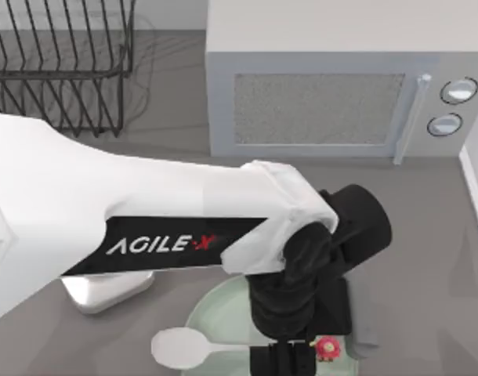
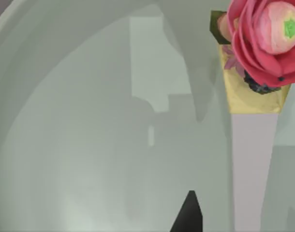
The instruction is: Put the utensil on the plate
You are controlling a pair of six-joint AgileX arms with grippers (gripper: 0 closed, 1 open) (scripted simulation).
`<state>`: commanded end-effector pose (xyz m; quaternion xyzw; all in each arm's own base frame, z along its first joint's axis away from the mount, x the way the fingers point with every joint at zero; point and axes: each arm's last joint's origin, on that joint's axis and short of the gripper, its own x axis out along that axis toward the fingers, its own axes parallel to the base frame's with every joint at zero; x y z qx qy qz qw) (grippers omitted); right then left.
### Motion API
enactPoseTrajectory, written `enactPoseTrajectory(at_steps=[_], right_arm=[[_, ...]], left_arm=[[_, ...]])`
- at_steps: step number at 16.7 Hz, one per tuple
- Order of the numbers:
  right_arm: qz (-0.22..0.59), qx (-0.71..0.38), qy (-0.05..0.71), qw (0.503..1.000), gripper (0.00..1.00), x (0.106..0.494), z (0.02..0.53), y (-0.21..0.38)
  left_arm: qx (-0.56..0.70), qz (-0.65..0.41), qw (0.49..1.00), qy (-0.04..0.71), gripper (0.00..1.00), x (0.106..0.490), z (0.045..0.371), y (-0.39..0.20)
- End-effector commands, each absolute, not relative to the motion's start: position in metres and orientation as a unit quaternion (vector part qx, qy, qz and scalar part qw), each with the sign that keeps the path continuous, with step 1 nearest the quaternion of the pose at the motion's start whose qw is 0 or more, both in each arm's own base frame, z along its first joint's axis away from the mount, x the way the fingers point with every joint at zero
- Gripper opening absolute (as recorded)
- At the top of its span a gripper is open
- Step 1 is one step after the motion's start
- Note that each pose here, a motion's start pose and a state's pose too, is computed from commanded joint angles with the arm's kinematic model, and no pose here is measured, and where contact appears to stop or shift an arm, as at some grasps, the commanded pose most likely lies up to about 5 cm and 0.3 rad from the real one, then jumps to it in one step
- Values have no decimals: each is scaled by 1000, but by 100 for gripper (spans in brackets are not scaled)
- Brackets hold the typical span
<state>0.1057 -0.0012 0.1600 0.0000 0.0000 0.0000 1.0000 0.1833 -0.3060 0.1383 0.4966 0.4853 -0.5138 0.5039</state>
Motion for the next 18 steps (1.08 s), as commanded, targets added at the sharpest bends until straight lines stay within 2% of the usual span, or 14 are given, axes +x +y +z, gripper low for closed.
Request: enactPoseTrajectory(at_steps=[12, 18], right_arm=[[0, 0, 0, 1000, 100, 106, 160, -1], [0, 0, 0, 1000, 100, 106, 160, -1]], left_arm=[[497, -514, 504, 485, 98, 183, 138, -306], [497, -514, 504, 485, 100, 183, 138, -306]])
